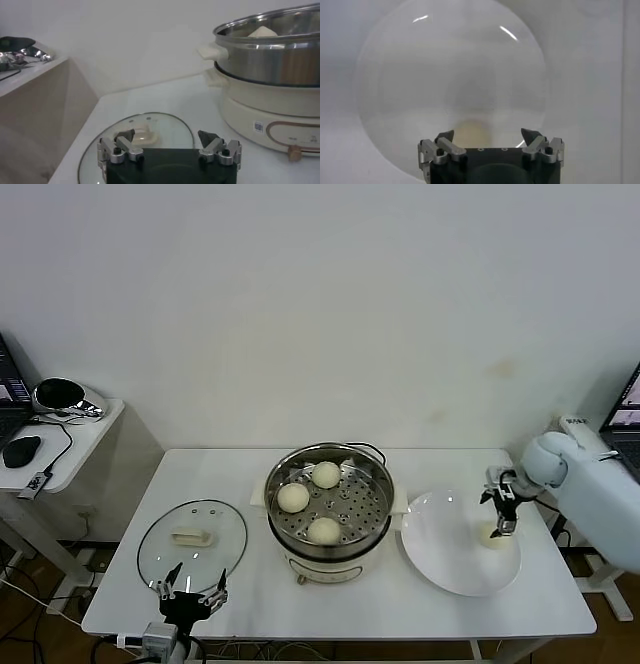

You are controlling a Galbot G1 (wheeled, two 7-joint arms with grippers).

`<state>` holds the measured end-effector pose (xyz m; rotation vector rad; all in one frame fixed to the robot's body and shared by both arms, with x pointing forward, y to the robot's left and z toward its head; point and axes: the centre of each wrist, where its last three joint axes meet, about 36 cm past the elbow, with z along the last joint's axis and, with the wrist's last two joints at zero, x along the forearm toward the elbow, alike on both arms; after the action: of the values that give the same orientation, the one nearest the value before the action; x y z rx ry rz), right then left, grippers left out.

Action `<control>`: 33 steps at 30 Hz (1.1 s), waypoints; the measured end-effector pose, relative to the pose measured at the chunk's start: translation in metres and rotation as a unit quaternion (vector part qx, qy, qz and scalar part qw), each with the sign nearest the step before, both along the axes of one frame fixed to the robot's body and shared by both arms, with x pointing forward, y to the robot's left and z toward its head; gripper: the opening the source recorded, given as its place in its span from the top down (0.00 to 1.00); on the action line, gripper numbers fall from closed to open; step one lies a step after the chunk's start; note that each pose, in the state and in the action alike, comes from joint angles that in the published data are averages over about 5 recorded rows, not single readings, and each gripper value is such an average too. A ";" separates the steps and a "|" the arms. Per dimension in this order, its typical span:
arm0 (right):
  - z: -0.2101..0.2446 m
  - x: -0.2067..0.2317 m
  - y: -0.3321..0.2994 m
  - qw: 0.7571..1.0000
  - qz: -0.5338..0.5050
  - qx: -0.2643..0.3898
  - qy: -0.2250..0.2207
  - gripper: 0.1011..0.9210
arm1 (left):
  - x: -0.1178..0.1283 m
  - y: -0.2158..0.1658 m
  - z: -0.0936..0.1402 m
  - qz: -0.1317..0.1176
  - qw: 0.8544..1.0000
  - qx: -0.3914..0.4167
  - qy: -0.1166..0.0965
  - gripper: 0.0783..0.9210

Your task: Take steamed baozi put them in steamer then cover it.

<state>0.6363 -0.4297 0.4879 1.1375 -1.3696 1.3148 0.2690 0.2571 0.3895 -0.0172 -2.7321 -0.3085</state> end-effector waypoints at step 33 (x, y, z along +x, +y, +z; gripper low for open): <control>-0.034 -0.005 -0.015 0.999 -0.035 -0.006 0.003 0.23 | -0.001 -0.002 0.000 0.000 1.000 -0.003 0.000 0.12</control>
<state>0.6315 -0.4446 0.4542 1.0746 -1.3828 1.2687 0.2678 0.2552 0.3898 -0.0179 -2.7321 -0.3007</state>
